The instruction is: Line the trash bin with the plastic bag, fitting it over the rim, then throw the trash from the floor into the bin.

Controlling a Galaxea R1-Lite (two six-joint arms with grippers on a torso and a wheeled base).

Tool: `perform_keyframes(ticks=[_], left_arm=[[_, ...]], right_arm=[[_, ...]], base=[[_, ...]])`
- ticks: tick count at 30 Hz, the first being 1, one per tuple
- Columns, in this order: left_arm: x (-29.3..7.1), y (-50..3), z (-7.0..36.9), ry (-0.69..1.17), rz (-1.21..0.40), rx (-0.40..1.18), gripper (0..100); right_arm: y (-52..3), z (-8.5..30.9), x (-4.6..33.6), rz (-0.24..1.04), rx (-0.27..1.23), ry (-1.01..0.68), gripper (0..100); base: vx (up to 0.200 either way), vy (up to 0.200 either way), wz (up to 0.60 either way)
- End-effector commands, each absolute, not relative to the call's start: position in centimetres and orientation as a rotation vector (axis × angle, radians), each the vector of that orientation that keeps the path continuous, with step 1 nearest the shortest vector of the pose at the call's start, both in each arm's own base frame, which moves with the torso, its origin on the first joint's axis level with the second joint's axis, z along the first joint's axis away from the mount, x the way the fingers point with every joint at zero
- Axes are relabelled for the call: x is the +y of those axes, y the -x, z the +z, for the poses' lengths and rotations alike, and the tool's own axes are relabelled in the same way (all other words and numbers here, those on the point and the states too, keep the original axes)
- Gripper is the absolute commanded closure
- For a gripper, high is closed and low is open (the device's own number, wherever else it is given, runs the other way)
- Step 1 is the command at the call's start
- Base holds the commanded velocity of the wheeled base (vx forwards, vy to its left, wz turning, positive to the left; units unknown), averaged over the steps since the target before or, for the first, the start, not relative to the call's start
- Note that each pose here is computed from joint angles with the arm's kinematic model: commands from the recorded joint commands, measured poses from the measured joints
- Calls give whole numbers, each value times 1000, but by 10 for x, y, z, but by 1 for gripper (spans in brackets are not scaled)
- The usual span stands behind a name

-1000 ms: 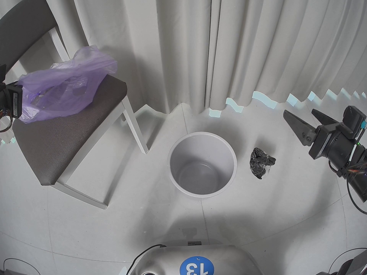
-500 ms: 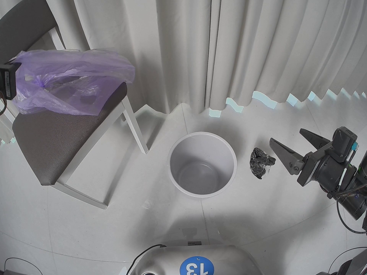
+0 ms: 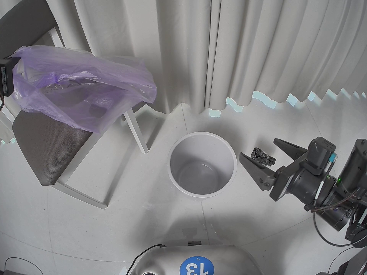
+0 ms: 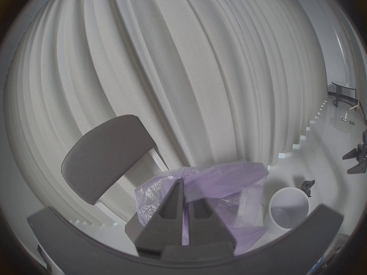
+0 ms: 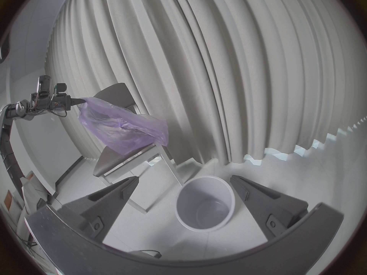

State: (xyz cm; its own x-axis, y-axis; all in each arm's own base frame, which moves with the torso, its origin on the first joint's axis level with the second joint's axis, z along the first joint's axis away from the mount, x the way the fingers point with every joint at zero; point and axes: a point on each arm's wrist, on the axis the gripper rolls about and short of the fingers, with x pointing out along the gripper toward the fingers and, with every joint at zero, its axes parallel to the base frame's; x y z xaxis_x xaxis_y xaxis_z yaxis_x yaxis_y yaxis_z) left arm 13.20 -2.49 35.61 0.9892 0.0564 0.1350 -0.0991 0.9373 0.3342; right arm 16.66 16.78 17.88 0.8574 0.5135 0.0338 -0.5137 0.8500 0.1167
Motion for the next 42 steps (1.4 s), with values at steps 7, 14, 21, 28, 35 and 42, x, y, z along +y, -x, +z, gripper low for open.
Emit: perform_keyframes(ticks=[7,14,21,28,35,42], left_arm=[[-28,-131,356,-347,56,-119,100],[-32,-131,356,-347,26,-124,100],[-33,-128,357,-358,26,-120,100],[-33,-117,366,-349,2,-143,100],[-34,-107,371,-342,-35,-163,100],[-36,-104,373,-334,-59,-177,100]], right_arm=[[-185,120,226,594,42,-92,0],[-196,109,247,603,48,-99,0],[-206,99,271,620,49,-142,0],[-225,90,295,578,-6,-185,0],[-237,81,313,529,-26,-204,0],[-236,77,327,546,-33,-218,0]], base=[[0,0,0],[0,0,0],[0,0,0],[0,0,0],[0,0,0],[0,0,0]])
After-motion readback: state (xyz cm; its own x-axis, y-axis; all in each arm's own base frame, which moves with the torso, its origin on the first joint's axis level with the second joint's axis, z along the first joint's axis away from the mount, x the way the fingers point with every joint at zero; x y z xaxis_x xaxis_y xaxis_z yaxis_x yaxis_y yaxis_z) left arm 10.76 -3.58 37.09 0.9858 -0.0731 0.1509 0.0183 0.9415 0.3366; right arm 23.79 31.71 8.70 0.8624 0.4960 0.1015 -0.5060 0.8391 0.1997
